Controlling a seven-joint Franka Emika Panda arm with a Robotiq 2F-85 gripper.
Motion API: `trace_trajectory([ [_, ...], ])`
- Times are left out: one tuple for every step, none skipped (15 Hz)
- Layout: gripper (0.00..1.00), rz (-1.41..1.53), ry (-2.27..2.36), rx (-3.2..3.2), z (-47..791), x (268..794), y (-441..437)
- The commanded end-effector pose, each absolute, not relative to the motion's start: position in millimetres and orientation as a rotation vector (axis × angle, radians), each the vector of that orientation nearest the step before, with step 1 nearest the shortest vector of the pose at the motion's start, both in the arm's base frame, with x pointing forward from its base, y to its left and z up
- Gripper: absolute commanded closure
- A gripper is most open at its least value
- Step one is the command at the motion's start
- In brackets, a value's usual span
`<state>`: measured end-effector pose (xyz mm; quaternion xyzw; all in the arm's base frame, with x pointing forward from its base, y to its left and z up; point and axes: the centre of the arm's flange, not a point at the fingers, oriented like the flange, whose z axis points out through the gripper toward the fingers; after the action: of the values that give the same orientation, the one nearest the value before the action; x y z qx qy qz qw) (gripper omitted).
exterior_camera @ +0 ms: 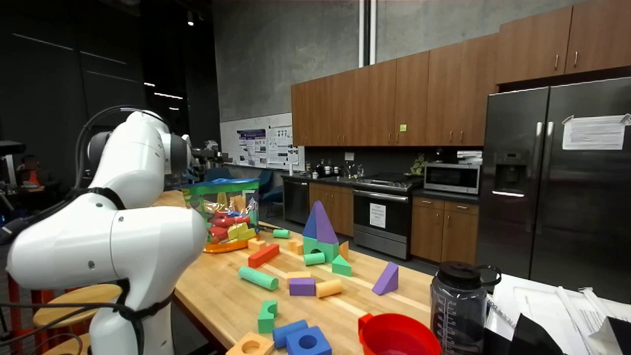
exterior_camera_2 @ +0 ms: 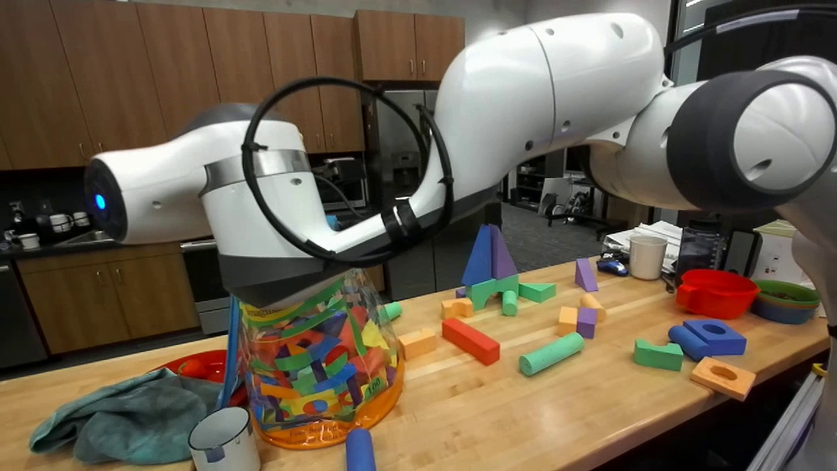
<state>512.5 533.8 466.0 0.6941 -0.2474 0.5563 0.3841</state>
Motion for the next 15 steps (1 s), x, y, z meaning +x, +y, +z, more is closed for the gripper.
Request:
trace_trajectory([
  [0.00, 1.249, -0.536, 1.803, 444, 509, 529],
  [0.00, 1.254, -0.540, 1.827, 436, 508, 531],
  [0.00, 1.285, -0.560, 1.850, 430, 508, 536],
  [0.00, 1.304, -0.550, 1.800, 433, 510, 536],
  [0.00, 1.303, -0.546, 1.808, 430, 509, 537],
  [0.00, 1.303, -0.543, 1.812, 429, 508, 539],
  [0.00, 1.303, -0.542, 1.814, 428, 508, 539],
  [0.00, 1.303, -0.541, 1.815, 428, 508, 539],
  [0.00, 1.303, -0.542, 1.815, 428, 508, 539],
  [0.00, 1.303, -0.543, 1.815, 429, 508, 539],
  [0.00, 1.303, -0.543, 1.815, 429, 509, 539],
  [0.00, 1.303, -0.543, 1.815, 429, 509, 539],
  [0.00, 1.303, -0.543, 1.816, 429, 509, 539],
  [0.00, 1.330, -0.568, 1.797, 434, 516, 539],
  [0.00, 1.360, -0.608, 1.779, 441, 523, 540],
])
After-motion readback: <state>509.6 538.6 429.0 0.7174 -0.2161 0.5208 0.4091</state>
